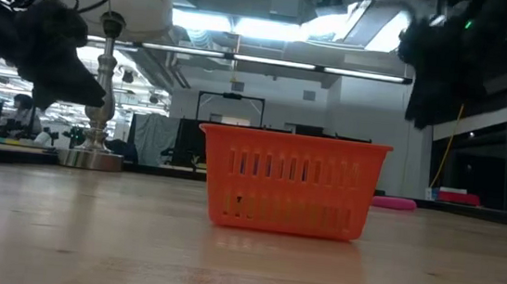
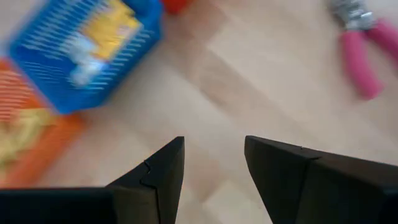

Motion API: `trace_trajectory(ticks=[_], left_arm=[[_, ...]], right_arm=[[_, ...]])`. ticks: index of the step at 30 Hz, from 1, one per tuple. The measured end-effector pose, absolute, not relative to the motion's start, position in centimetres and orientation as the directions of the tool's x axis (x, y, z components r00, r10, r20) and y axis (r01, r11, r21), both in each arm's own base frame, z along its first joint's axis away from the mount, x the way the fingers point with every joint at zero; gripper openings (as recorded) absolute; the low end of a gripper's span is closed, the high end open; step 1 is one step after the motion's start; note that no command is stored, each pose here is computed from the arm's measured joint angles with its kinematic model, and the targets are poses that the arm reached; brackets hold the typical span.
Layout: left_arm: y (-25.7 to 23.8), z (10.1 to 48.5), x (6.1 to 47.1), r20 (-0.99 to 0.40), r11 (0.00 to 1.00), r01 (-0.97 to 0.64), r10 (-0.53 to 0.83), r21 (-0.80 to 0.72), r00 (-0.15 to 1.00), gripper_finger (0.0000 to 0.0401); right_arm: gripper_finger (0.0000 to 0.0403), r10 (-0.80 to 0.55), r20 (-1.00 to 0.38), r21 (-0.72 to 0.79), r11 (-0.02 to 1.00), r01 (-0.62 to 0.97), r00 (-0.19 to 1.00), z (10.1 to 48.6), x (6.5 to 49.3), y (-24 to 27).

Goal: Pick & Place School Supplies
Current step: Put the pink hole puncher into the red bin

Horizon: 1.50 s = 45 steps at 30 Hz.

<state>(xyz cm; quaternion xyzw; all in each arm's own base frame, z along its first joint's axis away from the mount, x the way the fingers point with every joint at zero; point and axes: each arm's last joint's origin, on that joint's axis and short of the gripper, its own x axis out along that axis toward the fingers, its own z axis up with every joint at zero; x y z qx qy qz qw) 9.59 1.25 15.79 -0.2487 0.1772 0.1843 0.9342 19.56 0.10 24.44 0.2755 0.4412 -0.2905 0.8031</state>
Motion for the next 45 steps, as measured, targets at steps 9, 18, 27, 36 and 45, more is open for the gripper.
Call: trace_trajectory(ticks=[9, 18, 27, 36, 45], left_arm=[[1.2, 15.8, 9.6, -0.421, 0.774, -0.435, 0.242, -0.459, 0.874, 0.0107], [1.2, 15.8, 9.6, -0.417, 0.774, -0.434, 0.242, -0.461, 0.876, 0.0111], [1.2, 15.8, 9.6, -0.418, 0.774, -0.434, 0.242, -0.460, 0.876, 0.0107], [1.2, 15.8, 9.6, -0.418, 0.774, -0.434, 0.243, -0.460, 0.876, 0.0110], [1.2, 15.8, 9.6, -0.418, 0.774, -0.434, 0.243, -0.460, 0.875, 0.0110]], right_arm=[[0.0173, -0.263, -0.949, -0.093, 0.757, 0.647, 0.172, 20.5, 20.9, -6.9], [0.0173, -0.185, -0.971, -0.048, 0.777, 0.628, 0.154, 18.2, 18.9, -14.9], [0.0173, -0.070, -0.977, 0.067, 0.795, 0.603, 0.202, 15.8, 18.3, -17.7], [0.0172, -0.073, -0.990, 0.017, 0.792, 0.611, 0.122, 13.2, 19.0, -18.6], [0.0042, -0.099, -0.971, 0.058, 0.790, 0.610, 0.219, 14.1, 19.7, -18.2]])
